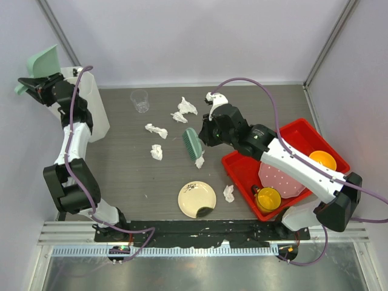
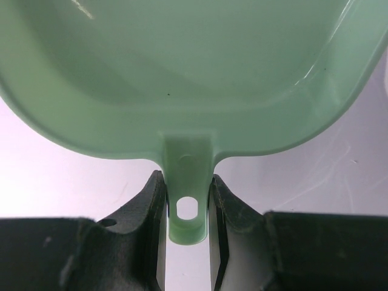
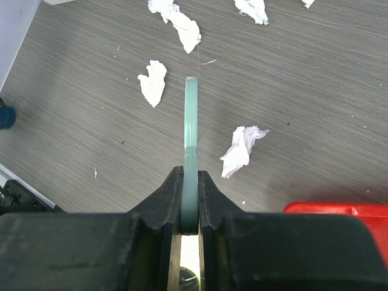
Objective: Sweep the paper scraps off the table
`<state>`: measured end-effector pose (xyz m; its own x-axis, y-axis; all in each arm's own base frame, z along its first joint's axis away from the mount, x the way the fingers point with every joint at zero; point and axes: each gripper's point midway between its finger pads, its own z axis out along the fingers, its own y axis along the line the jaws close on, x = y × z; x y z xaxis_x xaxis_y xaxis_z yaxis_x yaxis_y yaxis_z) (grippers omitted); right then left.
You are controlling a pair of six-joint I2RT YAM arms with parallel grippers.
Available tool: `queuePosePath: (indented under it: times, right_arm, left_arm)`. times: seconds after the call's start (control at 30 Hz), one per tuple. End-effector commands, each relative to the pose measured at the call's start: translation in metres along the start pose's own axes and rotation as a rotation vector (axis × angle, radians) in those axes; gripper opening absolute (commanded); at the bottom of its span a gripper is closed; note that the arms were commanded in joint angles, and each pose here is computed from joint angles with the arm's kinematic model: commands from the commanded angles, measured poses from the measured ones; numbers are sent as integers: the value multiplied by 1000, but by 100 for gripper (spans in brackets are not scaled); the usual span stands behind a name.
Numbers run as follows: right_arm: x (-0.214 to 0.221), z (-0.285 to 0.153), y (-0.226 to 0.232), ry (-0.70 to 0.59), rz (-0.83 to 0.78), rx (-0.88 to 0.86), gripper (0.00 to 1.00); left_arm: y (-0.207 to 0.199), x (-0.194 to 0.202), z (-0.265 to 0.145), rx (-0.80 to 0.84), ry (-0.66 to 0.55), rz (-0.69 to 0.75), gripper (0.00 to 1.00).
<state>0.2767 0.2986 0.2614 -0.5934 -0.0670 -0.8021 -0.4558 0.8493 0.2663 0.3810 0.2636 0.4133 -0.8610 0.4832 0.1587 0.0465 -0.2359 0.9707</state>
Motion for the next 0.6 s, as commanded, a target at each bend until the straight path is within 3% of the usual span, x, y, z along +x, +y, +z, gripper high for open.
queuePosePath:
  times: [0.0, 0.13, 0.2, 0.23, 0.27, 0.3, 0.33, 0.4, 0.57]
  right_arm:
    - [-26, -16, 7, -93, -2, -39, 1]
    - [-28, -14, 12, -91, -18, -59, 1]
    - [-27, -12, 17, -81, -37, -83, 1]
    - [-28, -11, 18, -84, -53, -94, 1]
    - [-29, -10, 20, -85, -60, -102, 1]
    - [-27, -5, 21, -74, -69, -104, 1]
    - [-31, -4, 21, -81, -75, -96, 1]
    - [-26, 2, 11, -51, -80, -35, 1]
    - [-34, -7, -7, -59, -110, 61, 1]
  left_arm:
    - [48, 21, -7, -150, 33, -80, 0]
    - [66, 37, -9, -141, 49, -193, 0]
    - [71, 47, -16, -103, 28, -341, 0]
    - [50, 41, -20, 24, -11, -311, 0]
    - [54, 43, -30, 63, -66, -483, 0]
    - [65, 47, -37, 103, -92, -547, 0]
    - [42, 42, -49, 247, -124, -518, 0]
    - [47, 35, -67, 337, -211, -649, 0]
    - [15, 20, -118, 640, -340, -687, 0]
